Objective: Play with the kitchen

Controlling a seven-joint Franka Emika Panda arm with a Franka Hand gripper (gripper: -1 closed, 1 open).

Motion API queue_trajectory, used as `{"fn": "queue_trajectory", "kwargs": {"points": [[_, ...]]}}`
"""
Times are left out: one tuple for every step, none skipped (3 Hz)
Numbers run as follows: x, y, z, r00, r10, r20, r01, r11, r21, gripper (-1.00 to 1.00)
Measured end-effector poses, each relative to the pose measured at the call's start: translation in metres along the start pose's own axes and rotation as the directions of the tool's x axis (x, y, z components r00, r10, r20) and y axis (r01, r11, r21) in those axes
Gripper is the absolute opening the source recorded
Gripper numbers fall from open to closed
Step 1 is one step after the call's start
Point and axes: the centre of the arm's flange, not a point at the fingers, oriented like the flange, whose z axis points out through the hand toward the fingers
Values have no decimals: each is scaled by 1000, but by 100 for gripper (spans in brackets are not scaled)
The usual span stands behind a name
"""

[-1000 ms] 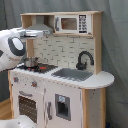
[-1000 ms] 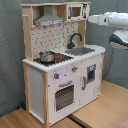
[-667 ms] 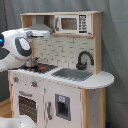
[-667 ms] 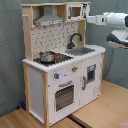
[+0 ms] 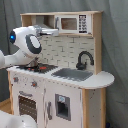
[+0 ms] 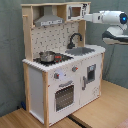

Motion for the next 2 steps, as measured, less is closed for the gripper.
{"fn": "queue_trajectory", "kwargs": {"points": [[1, 6, 22, 1000, 4, -17, -4, 1000, 6, 100], [2, 12, 45, 1000, 6, -30, -6, 1000, 11, 100]]}}
